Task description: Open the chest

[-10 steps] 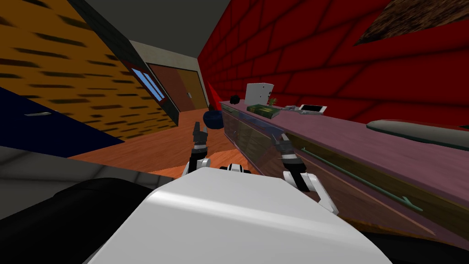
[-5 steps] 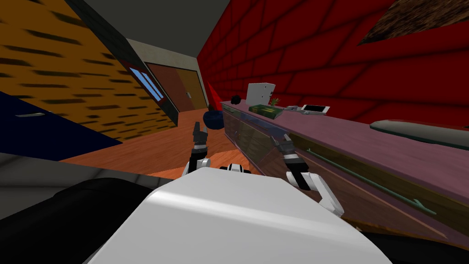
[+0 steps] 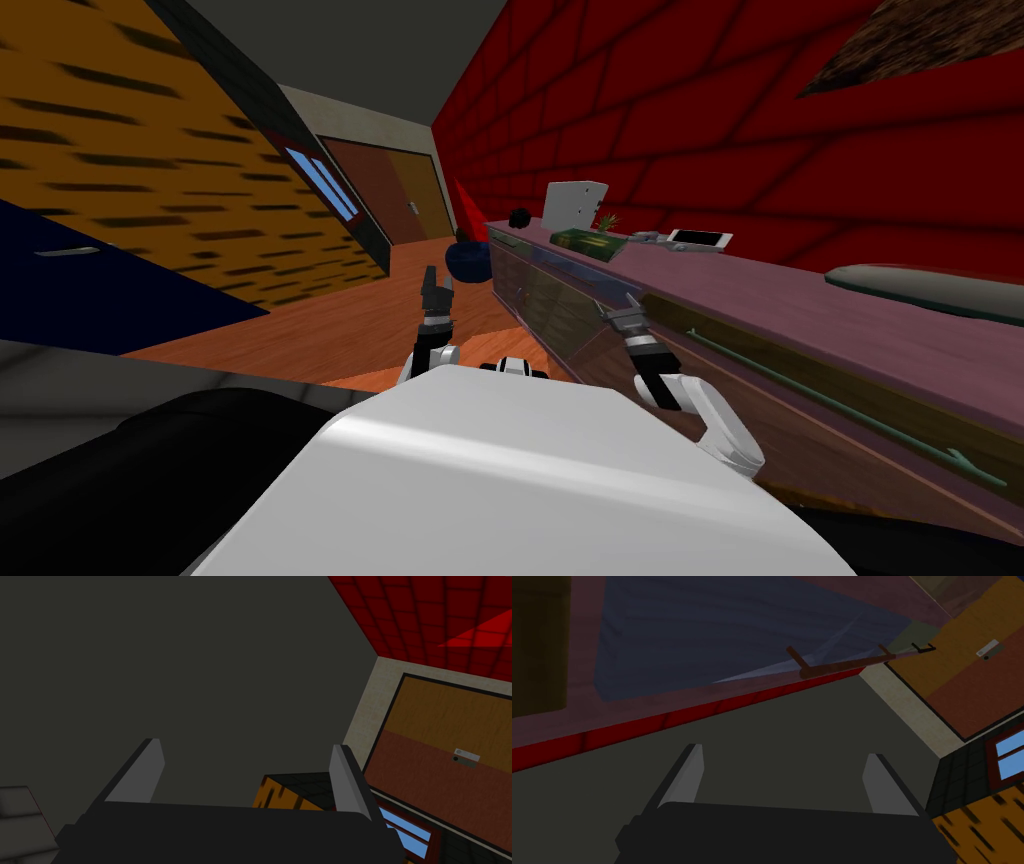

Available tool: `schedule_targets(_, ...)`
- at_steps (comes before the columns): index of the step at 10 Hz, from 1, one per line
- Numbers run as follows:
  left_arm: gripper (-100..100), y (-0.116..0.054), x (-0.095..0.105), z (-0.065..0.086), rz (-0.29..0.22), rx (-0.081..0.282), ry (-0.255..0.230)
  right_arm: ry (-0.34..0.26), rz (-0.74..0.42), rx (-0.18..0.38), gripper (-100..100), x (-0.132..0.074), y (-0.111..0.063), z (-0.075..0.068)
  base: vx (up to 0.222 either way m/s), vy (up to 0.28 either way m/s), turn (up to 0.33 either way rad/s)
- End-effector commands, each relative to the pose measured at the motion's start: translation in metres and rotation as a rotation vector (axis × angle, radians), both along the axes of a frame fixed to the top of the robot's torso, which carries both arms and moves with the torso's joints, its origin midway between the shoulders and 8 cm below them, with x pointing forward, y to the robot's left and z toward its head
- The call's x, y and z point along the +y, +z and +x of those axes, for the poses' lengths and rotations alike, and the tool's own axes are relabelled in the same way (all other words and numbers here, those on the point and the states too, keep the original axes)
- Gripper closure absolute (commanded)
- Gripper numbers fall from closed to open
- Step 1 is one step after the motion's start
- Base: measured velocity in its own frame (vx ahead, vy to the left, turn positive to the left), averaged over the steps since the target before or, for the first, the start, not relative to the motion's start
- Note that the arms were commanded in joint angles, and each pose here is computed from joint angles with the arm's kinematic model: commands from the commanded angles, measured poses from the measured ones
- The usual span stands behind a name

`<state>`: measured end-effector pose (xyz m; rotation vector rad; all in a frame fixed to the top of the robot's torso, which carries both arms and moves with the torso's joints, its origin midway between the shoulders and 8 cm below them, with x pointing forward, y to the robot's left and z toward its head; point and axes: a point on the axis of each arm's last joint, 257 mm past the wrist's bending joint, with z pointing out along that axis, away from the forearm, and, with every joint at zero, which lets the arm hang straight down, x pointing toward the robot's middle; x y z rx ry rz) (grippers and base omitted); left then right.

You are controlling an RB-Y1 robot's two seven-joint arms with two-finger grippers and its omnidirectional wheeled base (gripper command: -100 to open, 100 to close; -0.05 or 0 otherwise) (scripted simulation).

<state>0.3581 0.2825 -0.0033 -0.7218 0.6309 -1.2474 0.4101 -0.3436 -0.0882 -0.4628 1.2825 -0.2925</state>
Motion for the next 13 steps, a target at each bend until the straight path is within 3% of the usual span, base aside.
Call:
schedule_targets(1, 0, 0.000, 0.000, 0.000, 0.000, 0.000, 0.000, -0.062, -0.178, 0.019, -100, -0.023, -0.012, 0.007, 0.027, 0.109, 0.023)
schedule_targets(2, 0, 0.000, 0.000, 0.000, 0.000, 0.000, 0.000, -0.063, -0.187, 0.018, -100, -0.023, -0.012, 0.007, 0.022, 0.065, 0.004)
schedule_targets(7, 0, 0.000, 0.000, 0.000, 0.000, 0.000, 0.000, -0.157, -0.490, 0.049, -100, -0.064, -0.026, 0.017, 0.029, 0.070, 0.030)
schedule_targets(13, 0, 0.000, 0.000, 0.000, 0.000, 0.000, 0.000, -0.239, -0.783, 0.076, -100, -0.105, -0.031, 0.024, 0.023, 0.064, 0.021)
